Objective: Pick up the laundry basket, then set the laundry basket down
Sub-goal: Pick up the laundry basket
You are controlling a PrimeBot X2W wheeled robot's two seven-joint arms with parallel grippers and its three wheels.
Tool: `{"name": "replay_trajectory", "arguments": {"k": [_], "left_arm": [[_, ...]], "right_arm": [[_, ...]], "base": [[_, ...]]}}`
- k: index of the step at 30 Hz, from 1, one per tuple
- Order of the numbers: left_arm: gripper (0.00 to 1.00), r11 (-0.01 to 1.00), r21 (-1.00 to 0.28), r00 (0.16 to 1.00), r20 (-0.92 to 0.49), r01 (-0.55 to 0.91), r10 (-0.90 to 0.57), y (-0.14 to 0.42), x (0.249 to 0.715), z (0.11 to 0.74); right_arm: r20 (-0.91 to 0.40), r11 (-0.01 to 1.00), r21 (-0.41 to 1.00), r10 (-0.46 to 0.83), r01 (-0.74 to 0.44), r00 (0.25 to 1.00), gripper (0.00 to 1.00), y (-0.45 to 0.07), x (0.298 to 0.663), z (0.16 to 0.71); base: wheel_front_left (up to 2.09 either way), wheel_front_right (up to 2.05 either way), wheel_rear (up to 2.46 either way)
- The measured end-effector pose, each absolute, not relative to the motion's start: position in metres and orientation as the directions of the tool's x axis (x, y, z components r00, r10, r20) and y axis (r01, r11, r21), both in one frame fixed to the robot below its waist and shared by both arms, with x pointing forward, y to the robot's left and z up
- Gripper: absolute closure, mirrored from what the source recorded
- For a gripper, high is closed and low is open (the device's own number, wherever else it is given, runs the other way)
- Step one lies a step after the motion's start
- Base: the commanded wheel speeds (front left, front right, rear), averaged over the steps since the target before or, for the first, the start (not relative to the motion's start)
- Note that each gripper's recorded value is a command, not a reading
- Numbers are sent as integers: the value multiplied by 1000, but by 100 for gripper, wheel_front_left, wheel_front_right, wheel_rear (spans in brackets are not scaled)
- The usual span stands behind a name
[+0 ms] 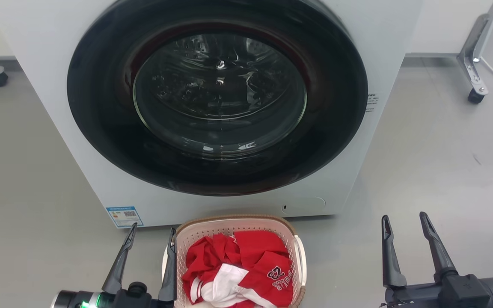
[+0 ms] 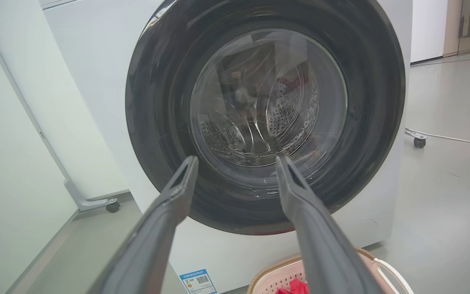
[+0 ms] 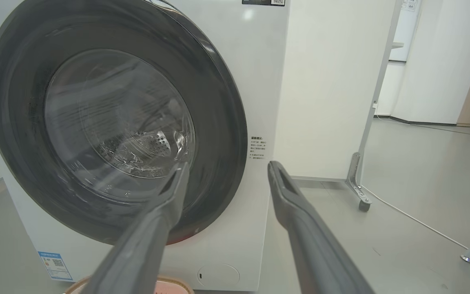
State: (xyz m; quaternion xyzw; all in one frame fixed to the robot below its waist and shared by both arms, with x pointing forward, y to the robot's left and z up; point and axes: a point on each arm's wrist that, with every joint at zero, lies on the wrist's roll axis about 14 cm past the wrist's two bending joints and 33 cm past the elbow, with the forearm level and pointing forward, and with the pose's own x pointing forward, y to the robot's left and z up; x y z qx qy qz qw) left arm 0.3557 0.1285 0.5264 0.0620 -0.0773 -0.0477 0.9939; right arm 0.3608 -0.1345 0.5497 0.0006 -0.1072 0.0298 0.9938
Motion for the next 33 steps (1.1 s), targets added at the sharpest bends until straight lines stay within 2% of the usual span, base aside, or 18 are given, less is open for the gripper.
{"name": "replay_trajectory", "arguments": {"k": [11,24,33], "left_arm": [[0,988,112,987,115,104,-117,125,378,515],[0,992,75,994,-47,99,-95,132,432,454],[0,992,67,980,-174,108,-95,135,462,401]], "right_arm": [[145,999,16,42,-44,989,0,-140,376,527],[76,997,23,74,-76,994,0,-140,452,491],[-59,993,45,114,-111,992,0,-128,489,433]], "base": [[0,0,0],[0,0,0],[0,0,0]]}}
